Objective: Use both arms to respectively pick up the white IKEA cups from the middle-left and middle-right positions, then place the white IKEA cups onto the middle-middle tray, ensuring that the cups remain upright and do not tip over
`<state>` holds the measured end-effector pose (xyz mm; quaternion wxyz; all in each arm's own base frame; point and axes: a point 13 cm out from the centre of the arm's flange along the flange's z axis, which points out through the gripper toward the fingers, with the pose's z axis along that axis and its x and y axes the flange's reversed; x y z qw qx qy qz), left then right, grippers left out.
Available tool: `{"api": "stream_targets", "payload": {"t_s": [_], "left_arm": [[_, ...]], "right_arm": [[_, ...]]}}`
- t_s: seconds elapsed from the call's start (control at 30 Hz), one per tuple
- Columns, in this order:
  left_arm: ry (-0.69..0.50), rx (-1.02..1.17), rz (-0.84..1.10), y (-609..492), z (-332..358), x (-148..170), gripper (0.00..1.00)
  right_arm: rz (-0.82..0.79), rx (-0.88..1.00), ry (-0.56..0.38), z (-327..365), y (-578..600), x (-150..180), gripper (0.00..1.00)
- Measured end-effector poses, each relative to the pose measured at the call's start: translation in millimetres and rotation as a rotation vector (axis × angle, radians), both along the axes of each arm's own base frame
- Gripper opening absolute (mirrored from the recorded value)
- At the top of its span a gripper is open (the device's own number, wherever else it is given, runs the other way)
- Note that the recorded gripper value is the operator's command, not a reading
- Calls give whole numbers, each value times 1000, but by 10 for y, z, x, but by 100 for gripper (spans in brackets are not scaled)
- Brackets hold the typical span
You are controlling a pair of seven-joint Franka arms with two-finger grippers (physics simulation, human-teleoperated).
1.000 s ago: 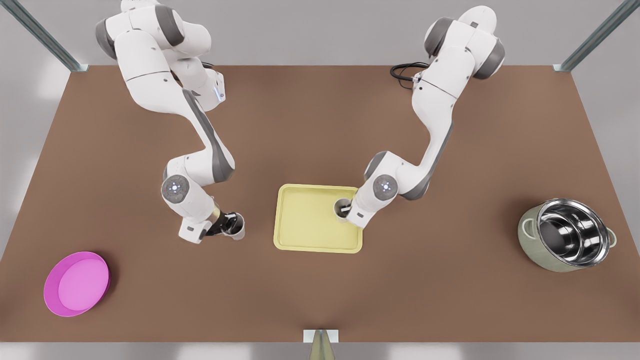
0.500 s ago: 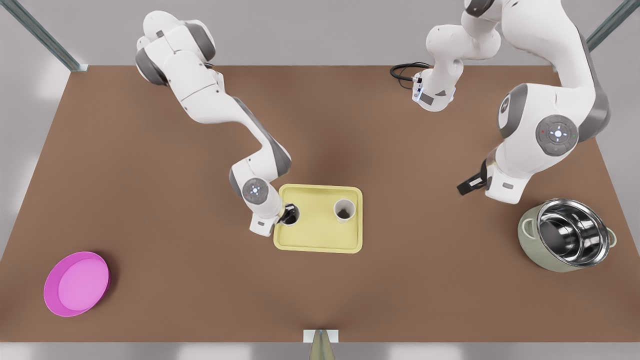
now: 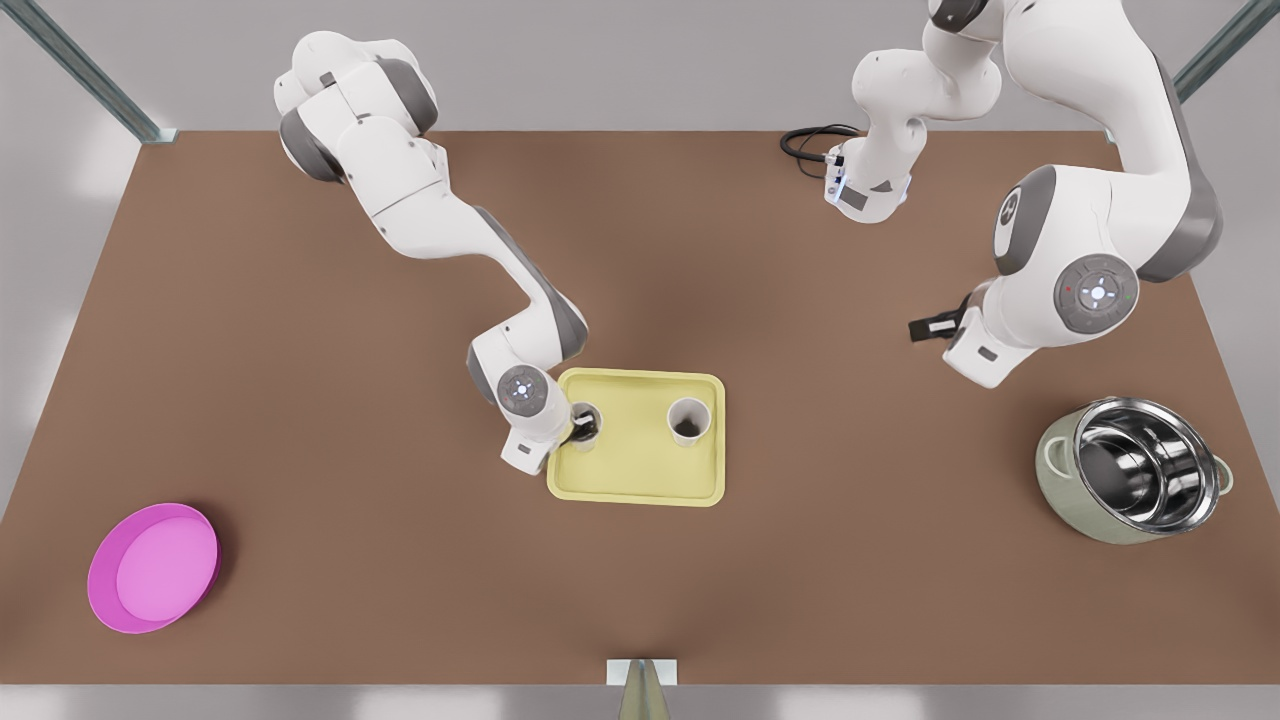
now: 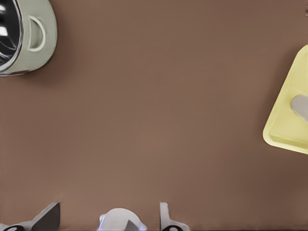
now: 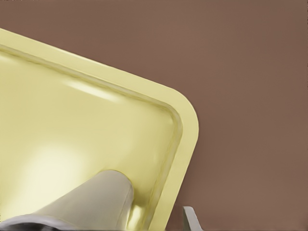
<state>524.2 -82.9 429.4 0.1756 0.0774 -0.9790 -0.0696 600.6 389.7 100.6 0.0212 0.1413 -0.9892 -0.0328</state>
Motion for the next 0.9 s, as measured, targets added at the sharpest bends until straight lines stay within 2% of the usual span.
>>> {"api": "stream_targets", "payload": {"t_s": [0.2, 0.33, 0.4, 0.5, 0.57, 0.63, 0.67, 0.77, 0.9], "left_arm": [[27, -20, -56, 4, 2, -52, 100], [36, -31, -83, 9, 3, -66, 100], [39, -35, -96, 8, 3, -71, 100], [43, -41, -111, 8, 3, -75, 100], [45, -45, -120, 9, 3, -77, 100], [46, -48, -128, 8, 3, -79, 100], [47, -49, -132, 9, 3, -79, 100], [49, -53, -142, 10, 1, -81, 100], [52, -57, -153, 12, 0, -83, 100]], "right_arm": [[-35, 22, -11, 222, 30, 37, 100], [-74, 55, -38, 1219, -161, 143, 100], [-136, 58, -10, 1545, -603, 248, 100], [-287, -32, 81, 1159, -2043, 581, 100], [-350, -94, 53, 1232, -2933, 894, 100], [-377, -97, -3, 1827, -3404, 989, 100], [-373, -91, -38, 2240, -3489, 960, 100], [-339, -86, -95, 3226, -3488, 567, 100], [-301, -108, -52, 3435, -3499, 135, 100]]}}
